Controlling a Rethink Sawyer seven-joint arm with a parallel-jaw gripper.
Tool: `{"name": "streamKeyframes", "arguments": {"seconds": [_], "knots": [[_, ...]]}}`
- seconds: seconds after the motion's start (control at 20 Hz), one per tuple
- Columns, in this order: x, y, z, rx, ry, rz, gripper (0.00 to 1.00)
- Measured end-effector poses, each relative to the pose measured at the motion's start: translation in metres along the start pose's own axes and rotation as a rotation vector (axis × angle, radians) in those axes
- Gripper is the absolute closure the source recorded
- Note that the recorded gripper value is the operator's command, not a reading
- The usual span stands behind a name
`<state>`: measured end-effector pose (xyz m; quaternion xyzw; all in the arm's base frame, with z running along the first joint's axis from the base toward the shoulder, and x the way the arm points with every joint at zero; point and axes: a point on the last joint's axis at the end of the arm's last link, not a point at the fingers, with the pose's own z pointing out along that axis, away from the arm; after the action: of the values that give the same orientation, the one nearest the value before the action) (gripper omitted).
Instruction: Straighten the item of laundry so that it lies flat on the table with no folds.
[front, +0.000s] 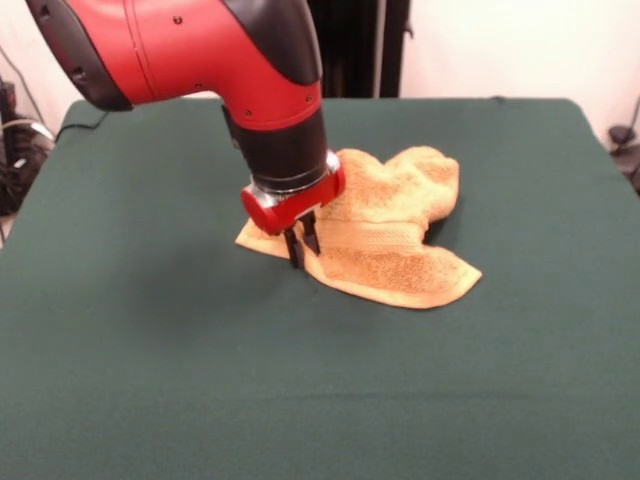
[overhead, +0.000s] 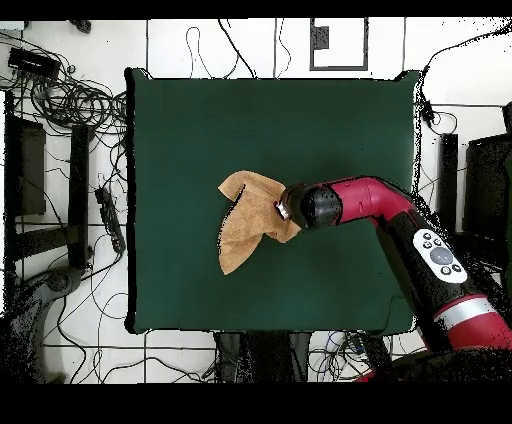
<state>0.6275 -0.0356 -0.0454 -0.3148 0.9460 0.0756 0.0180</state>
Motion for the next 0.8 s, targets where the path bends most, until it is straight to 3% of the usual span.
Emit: {"name": "streamKeyframes", "arguments": {"seconds": [0.8], "knots": [[-0.012,-0.006,-0.001,-0.046,0.084,-0.097,1.0]]}}
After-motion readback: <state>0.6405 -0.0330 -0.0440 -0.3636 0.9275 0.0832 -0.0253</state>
